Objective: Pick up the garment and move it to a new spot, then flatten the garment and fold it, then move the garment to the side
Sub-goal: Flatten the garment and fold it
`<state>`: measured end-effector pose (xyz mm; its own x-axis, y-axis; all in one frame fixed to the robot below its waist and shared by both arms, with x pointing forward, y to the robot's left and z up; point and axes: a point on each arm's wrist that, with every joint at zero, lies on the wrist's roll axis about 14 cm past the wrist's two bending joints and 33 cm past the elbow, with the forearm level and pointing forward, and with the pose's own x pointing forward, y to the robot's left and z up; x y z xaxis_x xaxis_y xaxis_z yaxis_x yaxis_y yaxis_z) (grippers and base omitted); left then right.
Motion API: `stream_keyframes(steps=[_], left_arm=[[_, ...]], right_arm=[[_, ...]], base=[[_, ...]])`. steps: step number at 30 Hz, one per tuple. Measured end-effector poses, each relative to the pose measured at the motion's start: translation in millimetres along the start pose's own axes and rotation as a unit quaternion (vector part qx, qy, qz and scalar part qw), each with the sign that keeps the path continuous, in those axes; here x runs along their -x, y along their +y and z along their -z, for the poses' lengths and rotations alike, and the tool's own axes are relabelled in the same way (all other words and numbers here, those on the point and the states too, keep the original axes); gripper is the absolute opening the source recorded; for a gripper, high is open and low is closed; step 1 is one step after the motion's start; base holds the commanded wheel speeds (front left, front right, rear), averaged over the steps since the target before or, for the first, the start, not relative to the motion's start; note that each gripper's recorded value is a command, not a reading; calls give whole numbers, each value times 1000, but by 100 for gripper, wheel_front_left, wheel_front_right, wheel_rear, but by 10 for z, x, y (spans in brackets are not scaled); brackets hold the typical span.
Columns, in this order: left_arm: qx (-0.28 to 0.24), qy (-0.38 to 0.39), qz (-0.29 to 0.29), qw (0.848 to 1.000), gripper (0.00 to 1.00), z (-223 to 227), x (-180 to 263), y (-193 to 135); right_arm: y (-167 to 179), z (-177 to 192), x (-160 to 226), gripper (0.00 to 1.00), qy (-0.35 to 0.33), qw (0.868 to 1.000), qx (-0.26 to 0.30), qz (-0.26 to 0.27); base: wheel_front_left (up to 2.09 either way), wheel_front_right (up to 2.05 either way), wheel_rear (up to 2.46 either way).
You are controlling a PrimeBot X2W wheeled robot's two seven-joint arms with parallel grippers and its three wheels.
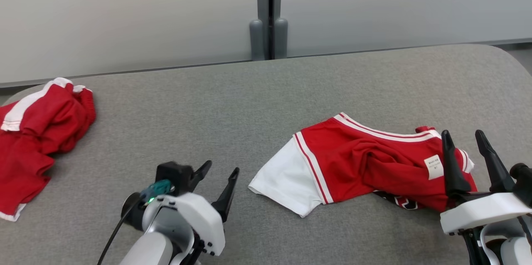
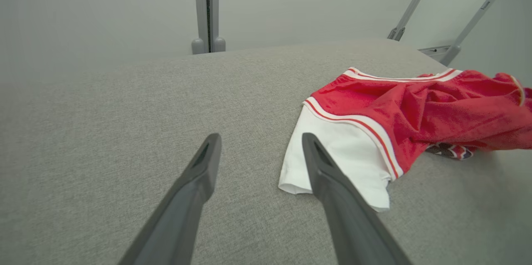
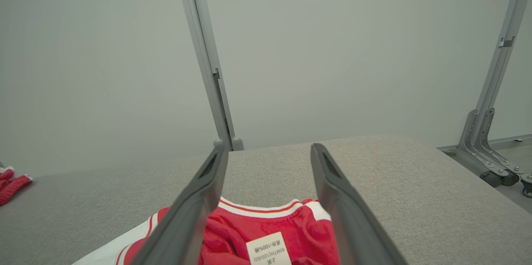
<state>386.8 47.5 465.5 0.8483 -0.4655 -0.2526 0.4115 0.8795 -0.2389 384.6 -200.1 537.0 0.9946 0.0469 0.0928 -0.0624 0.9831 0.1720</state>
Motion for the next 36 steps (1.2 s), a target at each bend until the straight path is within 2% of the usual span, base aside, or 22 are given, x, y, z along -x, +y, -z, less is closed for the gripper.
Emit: stream_keyframes(steps=[8, 13, 22, 24, 25, 27, 31, 36], left_arm=[[-24, 131, 59, 989, 100, 362, -352, -229], [-47, 154, 89, 983, 100, 354, -620, -347], [-69, 268, 111, 955, 100, 862, -717, -432], [-71, 276, 113, 952, 87, 896, -726, -433], [-74, 280, 114, 950, 51, 909, -729, -441], [-77, 278, 117, 950, 0, 905, -736, -455], [-75, 248, 122, 958, 0, 817, -751, -501], [-58, 166, 101, 979, 0, 413, -828, -424]], right_arm=[[-166, 20, 15, 100, 5, 1000, 5, 22], [-274, 32, 34, 100, 7, 999, 7, 37], [-468, 67, 128, 100, 13, 998, 13, 68], [-479, 66, 140, 100, 11, 997, 12, 71], [-479, 71, 142, 100, 12, 997, 11, 71], [-479, 81, 144, 100, 13, 997, 10, 72], [-472, 79, 134, 100, 12, 997, 9, 71], [-379, 68, 103, 100, 9, 998, 7, 56]], base=[[0, 0, 0], [0, 0, 0], [0, 0, 0], [0, 0, 0], [0, 0, 0], [0, 0, 0], [0, 0, 0], [0, 0, 0]])
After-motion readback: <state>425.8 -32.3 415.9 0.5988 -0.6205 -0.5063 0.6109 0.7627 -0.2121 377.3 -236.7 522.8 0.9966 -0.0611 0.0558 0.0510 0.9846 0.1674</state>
